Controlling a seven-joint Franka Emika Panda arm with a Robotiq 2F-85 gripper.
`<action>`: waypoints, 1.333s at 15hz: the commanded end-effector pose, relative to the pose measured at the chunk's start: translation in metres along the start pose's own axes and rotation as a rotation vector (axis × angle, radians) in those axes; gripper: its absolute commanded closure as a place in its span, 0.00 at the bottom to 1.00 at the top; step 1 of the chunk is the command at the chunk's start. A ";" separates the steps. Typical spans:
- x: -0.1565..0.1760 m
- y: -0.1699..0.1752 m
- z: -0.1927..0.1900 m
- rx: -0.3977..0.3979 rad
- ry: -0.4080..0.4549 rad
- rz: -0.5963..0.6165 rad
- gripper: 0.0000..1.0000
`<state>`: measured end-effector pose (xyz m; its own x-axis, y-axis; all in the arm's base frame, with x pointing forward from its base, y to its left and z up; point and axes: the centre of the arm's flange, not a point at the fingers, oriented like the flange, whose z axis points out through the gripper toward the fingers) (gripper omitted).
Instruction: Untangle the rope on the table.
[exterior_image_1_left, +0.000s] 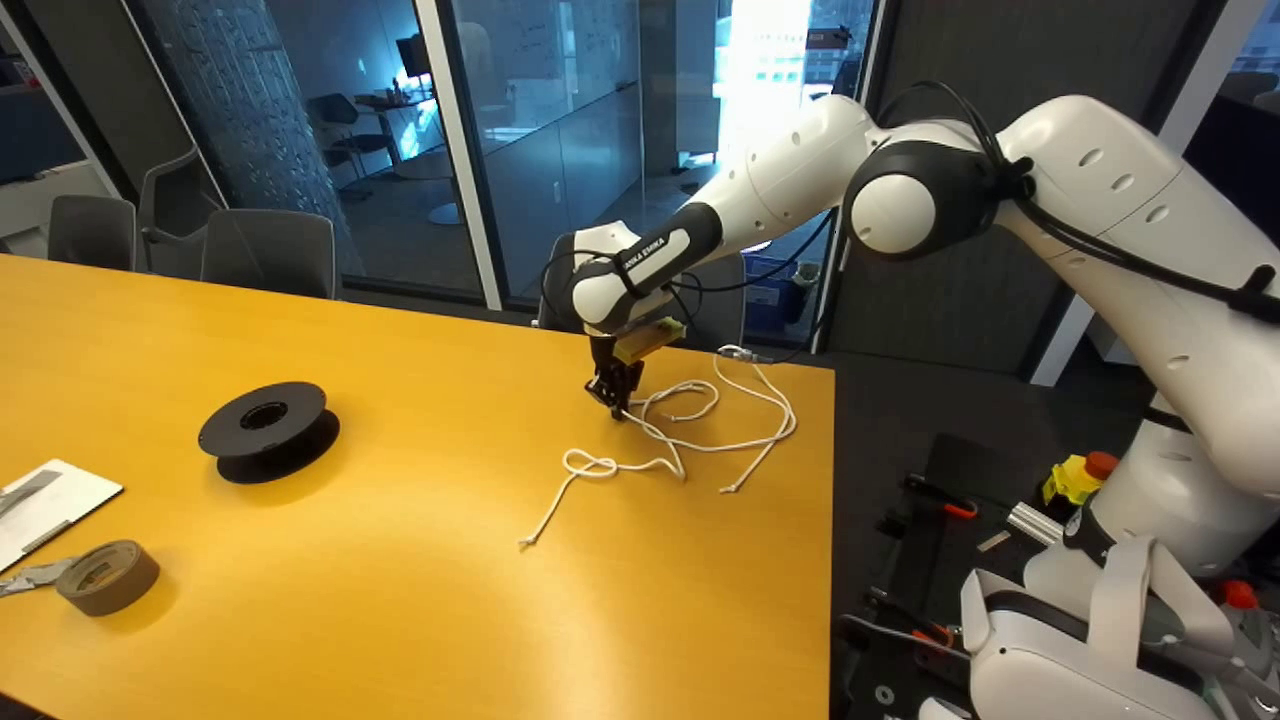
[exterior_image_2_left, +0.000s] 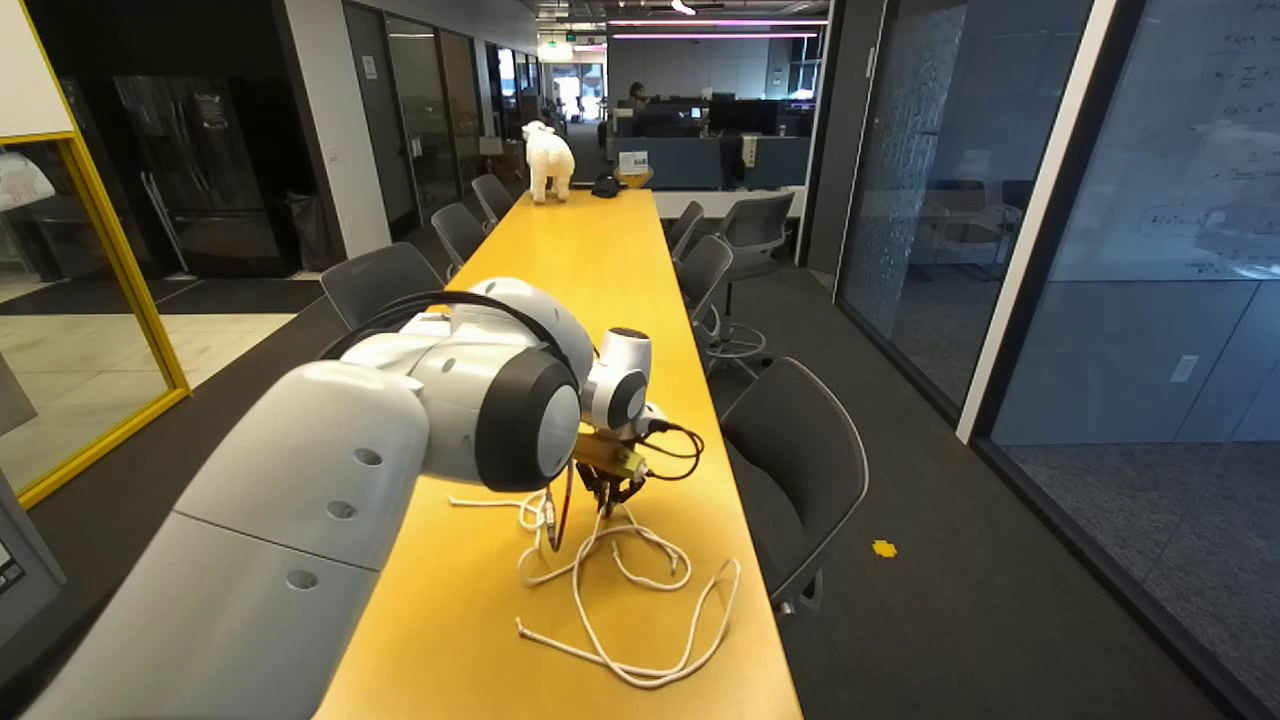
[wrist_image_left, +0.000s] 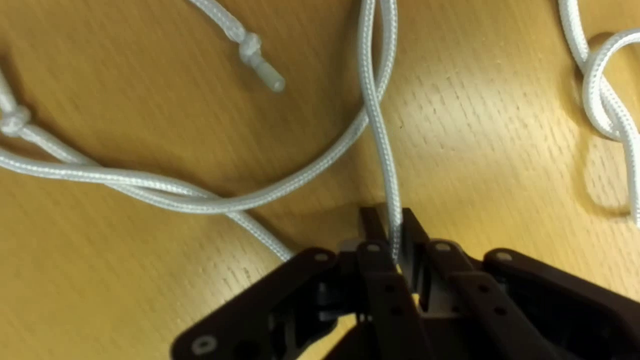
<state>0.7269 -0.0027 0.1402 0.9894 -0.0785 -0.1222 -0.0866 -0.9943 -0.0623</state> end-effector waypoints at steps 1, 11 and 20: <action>0.010 0.003 -0.005 -0.005 0.000 -0.018 0.99; 0.001 -0.013 -0.103 0.033 -0.061 0.029 0.96; -0.040 -0.034 -0.335 0.110 0.293 0.341 0.96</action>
<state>0.7452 0.0025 0.4070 0.9424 -0.3328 0.0347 -0.3245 -0.9342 -0.1479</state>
